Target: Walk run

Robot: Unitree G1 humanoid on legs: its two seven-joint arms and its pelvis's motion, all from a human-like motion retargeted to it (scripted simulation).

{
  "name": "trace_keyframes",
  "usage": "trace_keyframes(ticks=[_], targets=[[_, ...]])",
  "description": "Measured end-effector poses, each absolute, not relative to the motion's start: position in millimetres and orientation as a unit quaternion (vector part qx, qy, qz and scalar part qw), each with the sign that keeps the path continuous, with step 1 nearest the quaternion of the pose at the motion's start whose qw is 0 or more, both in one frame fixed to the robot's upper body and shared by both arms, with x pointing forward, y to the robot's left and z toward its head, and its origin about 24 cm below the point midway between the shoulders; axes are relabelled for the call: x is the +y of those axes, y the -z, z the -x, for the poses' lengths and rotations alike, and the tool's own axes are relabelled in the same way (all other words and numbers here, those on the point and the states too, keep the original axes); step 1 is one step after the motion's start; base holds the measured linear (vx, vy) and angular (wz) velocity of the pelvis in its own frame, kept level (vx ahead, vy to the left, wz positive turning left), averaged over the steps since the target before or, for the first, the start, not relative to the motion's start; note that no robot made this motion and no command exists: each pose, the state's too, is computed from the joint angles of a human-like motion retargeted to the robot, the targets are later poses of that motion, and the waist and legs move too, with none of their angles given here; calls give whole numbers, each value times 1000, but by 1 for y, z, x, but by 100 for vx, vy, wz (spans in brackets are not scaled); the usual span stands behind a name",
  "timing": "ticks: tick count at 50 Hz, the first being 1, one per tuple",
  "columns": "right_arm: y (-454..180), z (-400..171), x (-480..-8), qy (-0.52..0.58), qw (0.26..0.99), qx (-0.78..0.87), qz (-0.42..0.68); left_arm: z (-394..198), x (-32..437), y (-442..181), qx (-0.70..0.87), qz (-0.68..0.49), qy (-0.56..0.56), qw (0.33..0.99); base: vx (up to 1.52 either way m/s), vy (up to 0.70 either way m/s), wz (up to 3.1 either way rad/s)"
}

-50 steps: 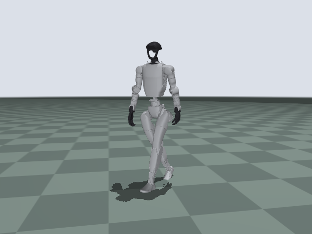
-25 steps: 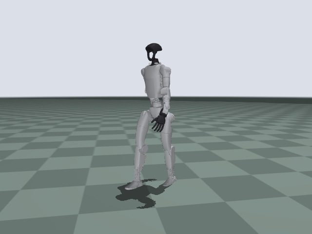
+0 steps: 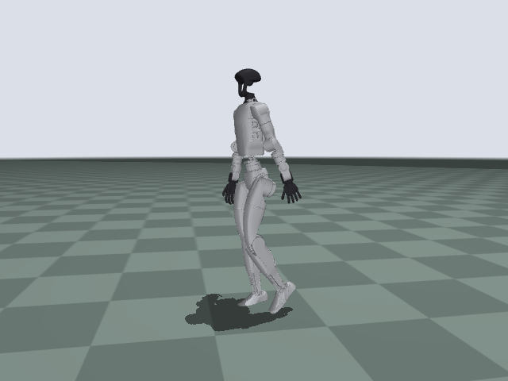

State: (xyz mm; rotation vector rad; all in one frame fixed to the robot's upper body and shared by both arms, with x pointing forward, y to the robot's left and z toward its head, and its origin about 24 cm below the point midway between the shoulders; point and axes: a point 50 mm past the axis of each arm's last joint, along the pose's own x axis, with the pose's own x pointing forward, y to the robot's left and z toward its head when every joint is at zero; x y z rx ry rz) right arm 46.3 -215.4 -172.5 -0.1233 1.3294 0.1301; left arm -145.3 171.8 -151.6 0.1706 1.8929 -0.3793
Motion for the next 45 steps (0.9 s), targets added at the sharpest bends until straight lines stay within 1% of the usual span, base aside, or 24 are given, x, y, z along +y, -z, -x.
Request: trace_keyframes(ticks=[5,7,10,13,15,20,22,25,27,32,36,40,45], targets=[[158,-98,-239,-55,827,541,144,181,154,137,836,15,138,531,60,-9,-187],[153,-106,-247,-45,834,524,165,189,155,133,844,18,129,520,62,-4,-132],[152,-102,-255,-17,837,519,171,197,166,128,853,-1,117,509,82,-10,-85],[158,-79,-254,11,825,547,140,194,188,128,856,-30,96,507,92,-17,-85],[164,-57,-246,17,808,580,101,186,205,130,854,-51,75,512,95,-29,-98],[175,19,-208,-22,720,693,-12,163,230,135,835,-62,0,546,91,-28,-137],[174,43,-195,-43,687,725,-22,151,232,140,822,-33,-33,568,90,-21,-62],[171,65,-186,-52,654,755,-13,121,237,149,799,14,-48,599,78,-28,-61],[171,72,-178,-65,641,765,-19,89,244,155,776,14,-39,629,50,-18,-161],[170,81,-163,-100,638,763,-26,-7,265,162,686,-91,-15,722,50,-12,-77],[170,84,-163,-109,640,761,-7,-77,284,149,591,-181,28,786,49,-5,-43],[169,87,-155,-113,625,772,-23,-129,307,125,525,-250,41,813,55,-13,-62],[167,96,-136,-98,609,783,-79,-158,316,110,488,-275,12,828,64,-23,-87]])
